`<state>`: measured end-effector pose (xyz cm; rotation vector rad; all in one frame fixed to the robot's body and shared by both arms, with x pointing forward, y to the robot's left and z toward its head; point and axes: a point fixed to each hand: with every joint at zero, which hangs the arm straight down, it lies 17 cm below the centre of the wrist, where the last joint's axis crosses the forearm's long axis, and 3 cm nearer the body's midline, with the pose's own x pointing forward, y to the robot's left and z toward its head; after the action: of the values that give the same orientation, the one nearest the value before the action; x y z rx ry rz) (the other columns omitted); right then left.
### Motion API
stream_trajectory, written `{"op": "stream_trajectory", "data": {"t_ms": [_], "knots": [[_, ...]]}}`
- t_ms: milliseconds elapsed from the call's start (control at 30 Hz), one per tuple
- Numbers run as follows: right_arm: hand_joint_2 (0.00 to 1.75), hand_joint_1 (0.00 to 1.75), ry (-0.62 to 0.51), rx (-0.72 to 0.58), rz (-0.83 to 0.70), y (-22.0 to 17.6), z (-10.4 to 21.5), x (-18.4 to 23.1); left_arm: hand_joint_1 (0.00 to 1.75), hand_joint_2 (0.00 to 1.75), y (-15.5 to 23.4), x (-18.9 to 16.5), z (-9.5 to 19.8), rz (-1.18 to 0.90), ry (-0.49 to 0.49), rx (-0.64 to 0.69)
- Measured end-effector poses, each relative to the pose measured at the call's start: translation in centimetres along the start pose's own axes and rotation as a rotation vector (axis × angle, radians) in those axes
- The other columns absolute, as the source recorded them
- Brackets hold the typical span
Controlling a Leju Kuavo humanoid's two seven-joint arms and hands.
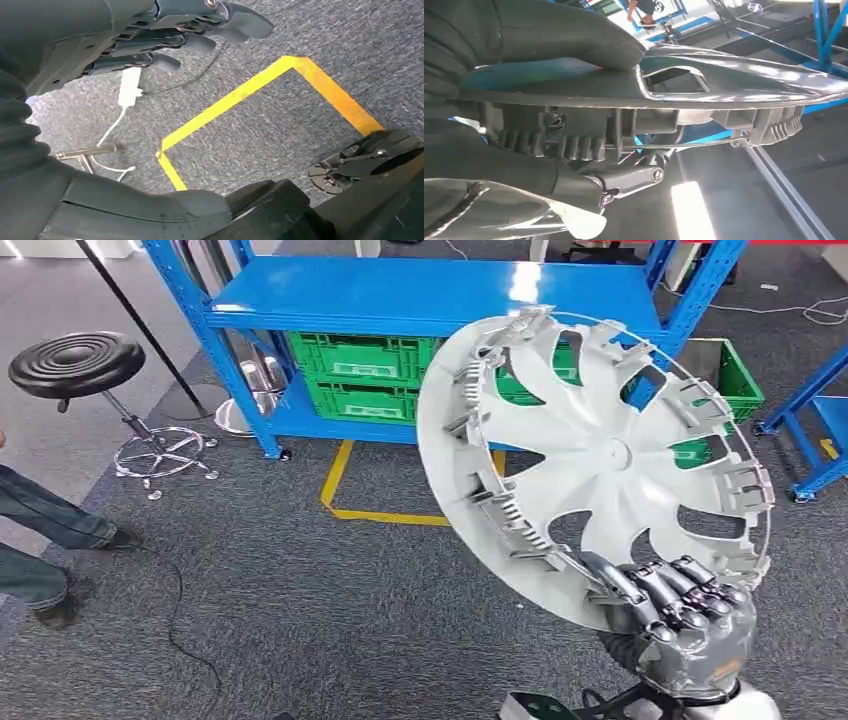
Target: Take the parts from the cabinet and place them on the table.
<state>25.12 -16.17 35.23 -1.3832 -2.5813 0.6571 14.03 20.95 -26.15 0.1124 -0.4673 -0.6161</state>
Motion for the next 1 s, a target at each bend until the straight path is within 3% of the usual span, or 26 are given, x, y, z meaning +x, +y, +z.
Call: {"op": "stream_trajectory", "data": {"t_ms": [1000], "knots": [[1.75, 1.75, 0.007, 0.000, -0.004, 0.28, 0.00, -0.14, 0.00, 1.75, 0.35, 0.85, -0.20, 0.000, -0.009, 0.013]]}}
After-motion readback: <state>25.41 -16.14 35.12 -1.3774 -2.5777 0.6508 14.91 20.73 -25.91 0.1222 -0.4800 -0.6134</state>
